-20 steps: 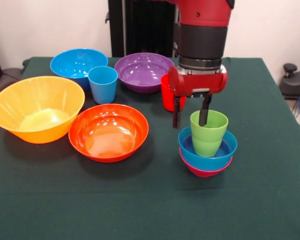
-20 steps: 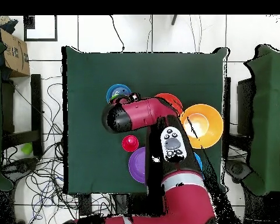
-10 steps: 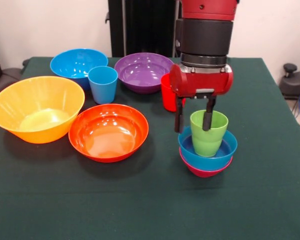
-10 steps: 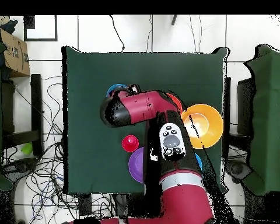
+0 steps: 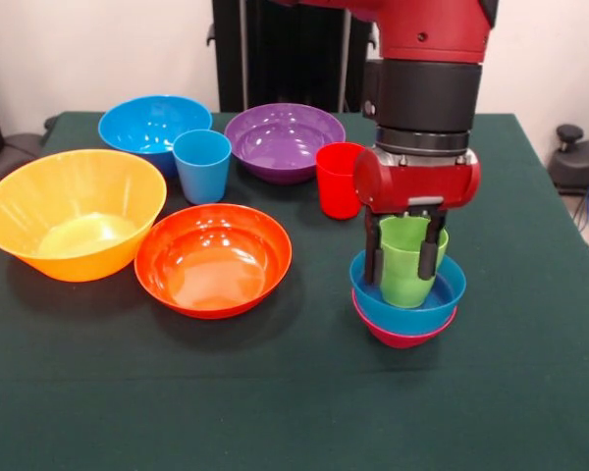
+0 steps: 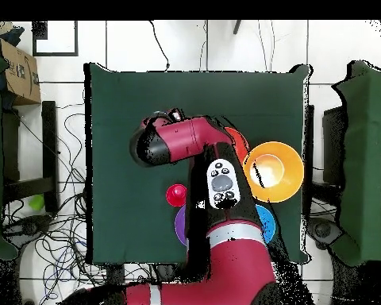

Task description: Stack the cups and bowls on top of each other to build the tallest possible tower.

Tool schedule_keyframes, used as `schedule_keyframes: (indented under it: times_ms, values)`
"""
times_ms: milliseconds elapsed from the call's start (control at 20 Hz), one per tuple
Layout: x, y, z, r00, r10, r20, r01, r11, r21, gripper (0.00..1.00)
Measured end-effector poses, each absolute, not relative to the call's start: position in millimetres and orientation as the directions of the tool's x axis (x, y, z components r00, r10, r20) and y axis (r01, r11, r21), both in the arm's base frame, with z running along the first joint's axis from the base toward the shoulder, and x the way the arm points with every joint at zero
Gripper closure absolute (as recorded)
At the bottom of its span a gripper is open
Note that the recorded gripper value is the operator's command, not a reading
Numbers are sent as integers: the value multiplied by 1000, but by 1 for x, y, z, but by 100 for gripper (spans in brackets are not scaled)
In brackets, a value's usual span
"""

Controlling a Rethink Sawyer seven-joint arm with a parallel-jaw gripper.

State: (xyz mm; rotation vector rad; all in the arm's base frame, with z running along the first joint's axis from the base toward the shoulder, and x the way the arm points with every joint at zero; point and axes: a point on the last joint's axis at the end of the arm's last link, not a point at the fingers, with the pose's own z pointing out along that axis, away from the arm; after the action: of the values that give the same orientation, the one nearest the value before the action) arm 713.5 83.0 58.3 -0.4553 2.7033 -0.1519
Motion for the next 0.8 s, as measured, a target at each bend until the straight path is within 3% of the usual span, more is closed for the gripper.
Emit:
schedule_keyframes:
  times_ms: [350,800]
  values:
    - [713,78,58,-873,-328,-361,-286,944,-168,0]
    - [724,53,95,-863,-304,-403,-248,951,-187,0]
